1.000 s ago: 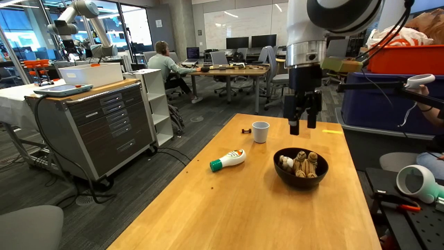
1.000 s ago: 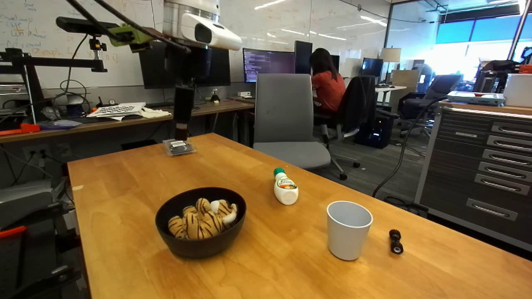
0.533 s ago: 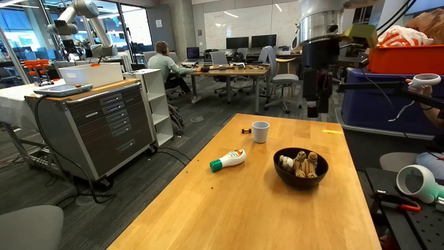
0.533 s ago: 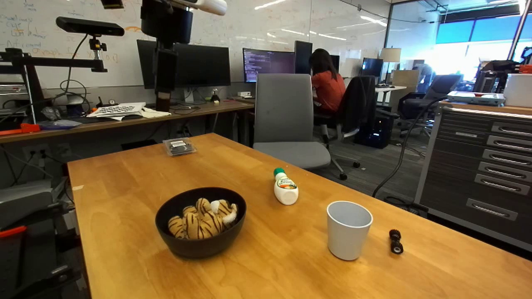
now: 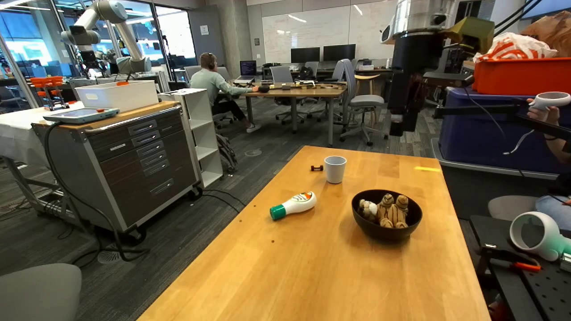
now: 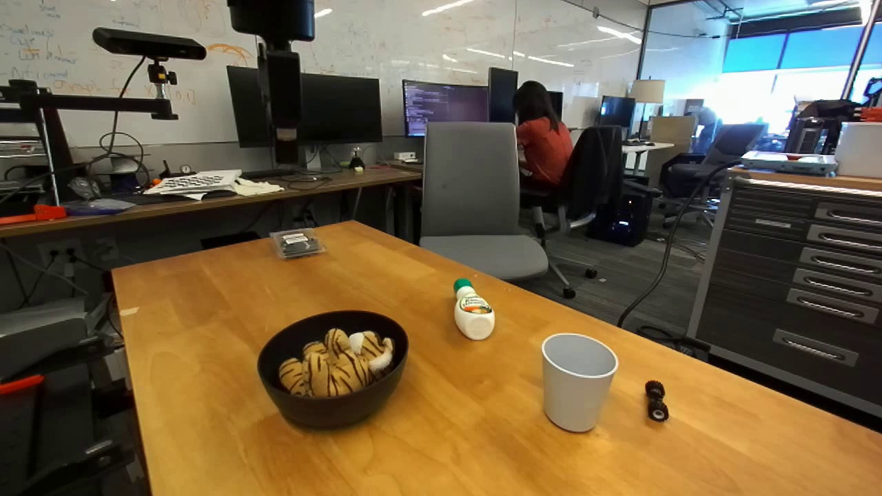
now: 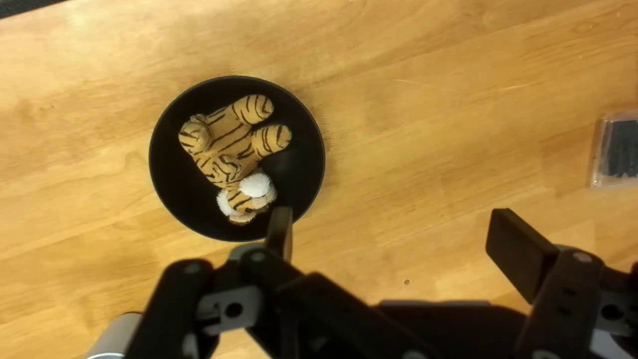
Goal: Put the tiger plushy in the black bowl
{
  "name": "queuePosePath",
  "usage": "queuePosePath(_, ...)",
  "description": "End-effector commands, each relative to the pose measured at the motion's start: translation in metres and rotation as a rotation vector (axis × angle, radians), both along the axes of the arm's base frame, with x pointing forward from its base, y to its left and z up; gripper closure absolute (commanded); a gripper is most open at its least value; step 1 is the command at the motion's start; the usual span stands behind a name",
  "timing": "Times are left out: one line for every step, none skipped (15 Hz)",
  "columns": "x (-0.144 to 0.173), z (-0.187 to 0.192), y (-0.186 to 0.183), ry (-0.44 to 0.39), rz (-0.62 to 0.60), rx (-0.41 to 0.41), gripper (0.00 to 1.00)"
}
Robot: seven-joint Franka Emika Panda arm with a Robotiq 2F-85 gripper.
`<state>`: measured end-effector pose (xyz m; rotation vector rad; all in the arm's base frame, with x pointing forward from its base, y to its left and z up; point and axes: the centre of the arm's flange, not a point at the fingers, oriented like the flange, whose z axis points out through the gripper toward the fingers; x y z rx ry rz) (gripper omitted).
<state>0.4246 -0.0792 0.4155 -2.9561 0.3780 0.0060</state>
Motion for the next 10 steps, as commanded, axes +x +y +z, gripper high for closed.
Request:
queuePosePath(-0.0017, 0.0014, 0.0000, -0.004, 0.000, 0.000, 0.00)
queuePosePath(-0.0035, 0.0024, 0.0001, -0.007, -0.001, 0.000, 0.00)
queuePosePath(-0.0048, 0.0032, 0.0002, -0.009, -0.001, 0.000, 0.00)
queuePosePath(-0.0054, 0.0037, 0.0003, -0.011, -0.001, 0.000, 0.00)
queuePosePath(-0.0057, 0.0039, 0.0003, -0.011, -0.001, 0.000, 0.00)
queuePosePath(-0.0059, 0.0038, 0.0004, -0.011, -0.001, 0.001, 0.00)
queuePosePath(-0.0060, 0.0035, 0.0004, -0.010, -0.001, 0.001, 0.00)
queuePosePath(-0.0061, 0.0034, 0.0004, -0.010, -0.001, 0.001, 0.00)
queuePosePath(-0.0062, 0.0033, 0.0004, -0.010, -0.001, 0.001, 0.00)
queuePosePath(-0.0062, 0.0033, 0.0004, -0.010, -0.001, 0.001, 0.00)
